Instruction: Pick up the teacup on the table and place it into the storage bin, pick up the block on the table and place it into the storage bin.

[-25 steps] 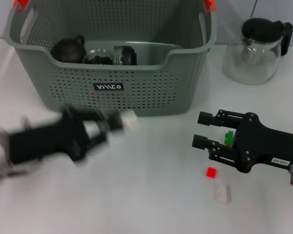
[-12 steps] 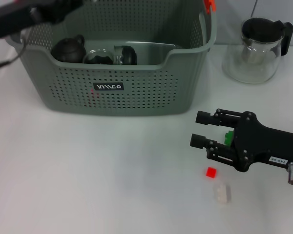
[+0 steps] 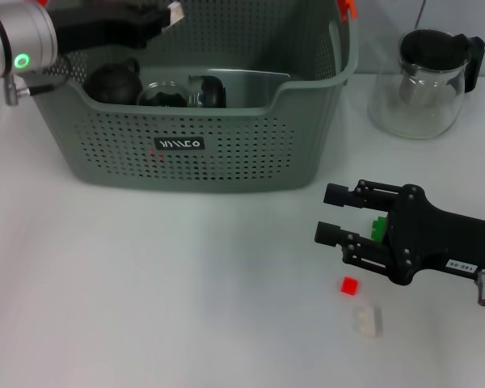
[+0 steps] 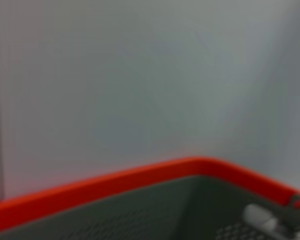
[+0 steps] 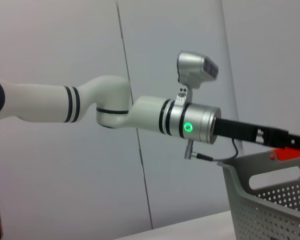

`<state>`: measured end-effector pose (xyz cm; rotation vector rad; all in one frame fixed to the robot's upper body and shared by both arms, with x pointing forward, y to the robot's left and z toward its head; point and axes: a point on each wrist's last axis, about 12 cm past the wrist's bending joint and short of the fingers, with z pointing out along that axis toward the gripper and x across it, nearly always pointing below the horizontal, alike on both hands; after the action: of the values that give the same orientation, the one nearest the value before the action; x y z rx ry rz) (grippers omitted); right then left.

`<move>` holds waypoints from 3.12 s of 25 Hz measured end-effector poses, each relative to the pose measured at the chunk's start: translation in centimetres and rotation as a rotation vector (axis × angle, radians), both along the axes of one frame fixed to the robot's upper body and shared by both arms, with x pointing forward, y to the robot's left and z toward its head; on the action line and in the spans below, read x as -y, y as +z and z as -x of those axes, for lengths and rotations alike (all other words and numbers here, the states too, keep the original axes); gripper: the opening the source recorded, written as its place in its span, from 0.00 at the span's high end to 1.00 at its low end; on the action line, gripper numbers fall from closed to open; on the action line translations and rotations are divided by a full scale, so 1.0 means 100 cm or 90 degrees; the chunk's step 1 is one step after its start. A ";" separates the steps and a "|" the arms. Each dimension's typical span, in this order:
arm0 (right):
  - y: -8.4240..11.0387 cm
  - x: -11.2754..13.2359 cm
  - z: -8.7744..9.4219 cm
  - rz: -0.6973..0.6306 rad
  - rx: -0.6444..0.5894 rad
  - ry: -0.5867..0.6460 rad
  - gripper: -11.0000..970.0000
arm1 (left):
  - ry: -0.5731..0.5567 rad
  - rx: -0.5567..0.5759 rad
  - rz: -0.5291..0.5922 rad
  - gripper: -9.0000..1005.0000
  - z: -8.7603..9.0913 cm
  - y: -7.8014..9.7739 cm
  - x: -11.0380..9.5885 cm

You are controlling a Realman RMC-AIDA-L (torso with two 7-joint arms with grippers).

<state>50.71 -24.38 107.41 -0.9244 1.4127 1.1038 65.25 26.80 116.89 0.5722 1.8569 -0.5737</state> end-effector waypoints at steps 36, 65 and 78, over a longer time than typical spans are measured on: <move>0.011 0.036 -0.013 0.012 0.014 -0.087 0.41 | -0.433 0.025 0.040 0.26 0.172 -0.141 0.057; 0.015 0.042 -0.007 0.114 -0.063 -0.009 0.41 | -0.430 0.084 0.095 0.27 0.189 -0.115 0.019; 0.108 0.013 -0.057 0.541 -0.316 0.037 0.41 | -0.340 0.136 0.141 0.27 0.195 -0.094 -0.027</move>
<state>56.41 -25.65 118.25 -1.3319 2.3664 0.7816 45.71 29.54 107.52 0.9472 1.4118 -1.0129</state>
